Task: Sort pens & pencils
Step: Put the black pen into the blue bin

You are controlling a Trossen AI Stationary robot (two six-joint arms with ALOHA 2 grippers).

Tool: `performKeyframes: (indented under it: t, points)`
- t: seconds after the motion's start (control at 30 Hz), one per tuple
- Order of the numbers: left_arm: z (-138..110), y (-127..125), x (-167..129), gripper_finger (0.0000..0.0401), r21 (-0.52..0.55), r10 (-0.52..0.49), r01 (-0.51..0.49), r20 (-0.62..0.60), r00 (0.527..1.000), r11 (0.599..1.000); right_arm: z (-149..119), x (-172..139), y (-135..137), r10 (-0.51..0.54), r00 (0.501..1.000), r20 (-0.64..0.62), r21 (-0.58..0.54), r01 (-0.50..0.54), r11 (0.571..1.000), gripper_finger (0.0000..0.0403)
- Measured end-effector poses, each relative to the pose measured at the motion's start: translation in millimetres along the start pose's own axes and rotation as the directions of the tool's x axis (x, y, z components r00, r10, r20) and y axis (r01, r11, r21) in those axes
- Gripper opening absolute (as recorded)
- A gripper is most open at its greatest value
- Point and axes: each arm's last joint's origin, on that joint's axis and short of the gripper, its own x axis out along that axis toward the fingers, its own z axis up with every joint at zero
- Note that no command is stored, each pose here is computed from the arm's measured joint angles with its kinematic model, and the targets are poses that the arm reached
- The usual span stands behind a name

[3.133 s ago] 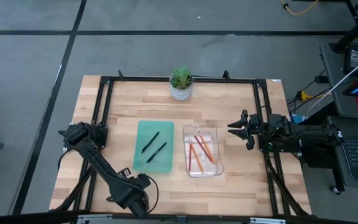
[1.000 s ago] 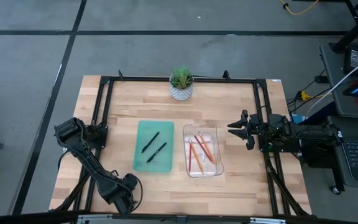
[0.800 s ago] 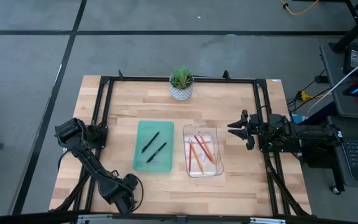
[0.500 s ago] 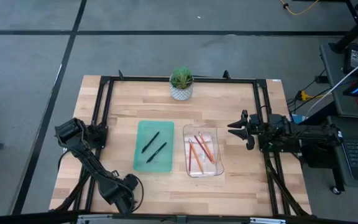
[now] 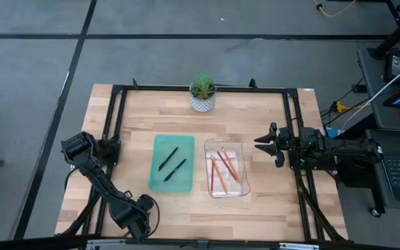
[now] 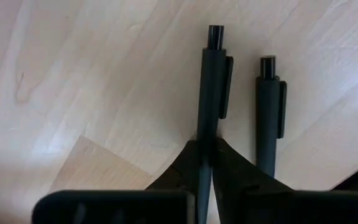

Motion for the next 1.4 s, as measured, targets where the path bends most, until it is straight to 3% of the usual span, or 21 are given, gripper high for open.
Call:
performKeyframes:
  t: [0.33,0.47,0.7,0.87,0.97,1.07,1.17,1.4]
  points:
    - [0.1,12.8,-13.1,0.0016,-0.030,0.044,-0.043,0.019,0.999,0.999,0.0,0.0,0.0,0.000,1.000,0.000,0.000,0.000,1.000,0.0127]
    - [-0.6,16.2,-26.5,0.0016,-0.038,0.011,-0.011,0.008,1.000,0.999,0.0,0.0,0.0,0.000,1.000,0.000,0.000,0.000,1.000,0.0127]
    - [-1.5,25.8,-61.9,0.0016,-0.056,-0.118,0.117,-0.010,0.993,0.992,0.0,0.0,-0.1,-0.001,1.000,0.000,0.000,0.001,1.000,0.0126]
    - [8.0,39.8,-96.7,0.0016,-0.092,-0.250,0.248,-0.017,0.968,0.964,0.0,0.0,0.0,-0.001,1.000,0.000,0.001,0.001,1.000,0.0126]
    - [21.6,48.9,-113.8,0.0016,-0.134,-0.315,0.319,0.047,0.948,0.938,0.0,0.0,0.0,0.000,1.000,0.000,0.001,0.000,1.000,0.0126]
    - [40.9,57.3,-125.6,0.0016,-0.181,-0.340,0.373,0.190,0.921,0.910,0.0,0.0,0.0,0.000,1.000,0.000,0.000,0.000,1.000,0.0126]
    - [65.2,65.2,-131.5,0.0016,-0.229,-0.313,0.395,0.323,0.893,0.890,0.0,0.0,0.0,0.000,1.000,0.000,0.000,0.000,1.000,0.0126]
    - [123.8,84.0,-135.7,0.0016,-0.348,-0.264,0.420,0.415,0.871,0.838,0.0,0.0,0.0,0.000,1.000,0.000,-0.002,0.000,1.000,0.0126]
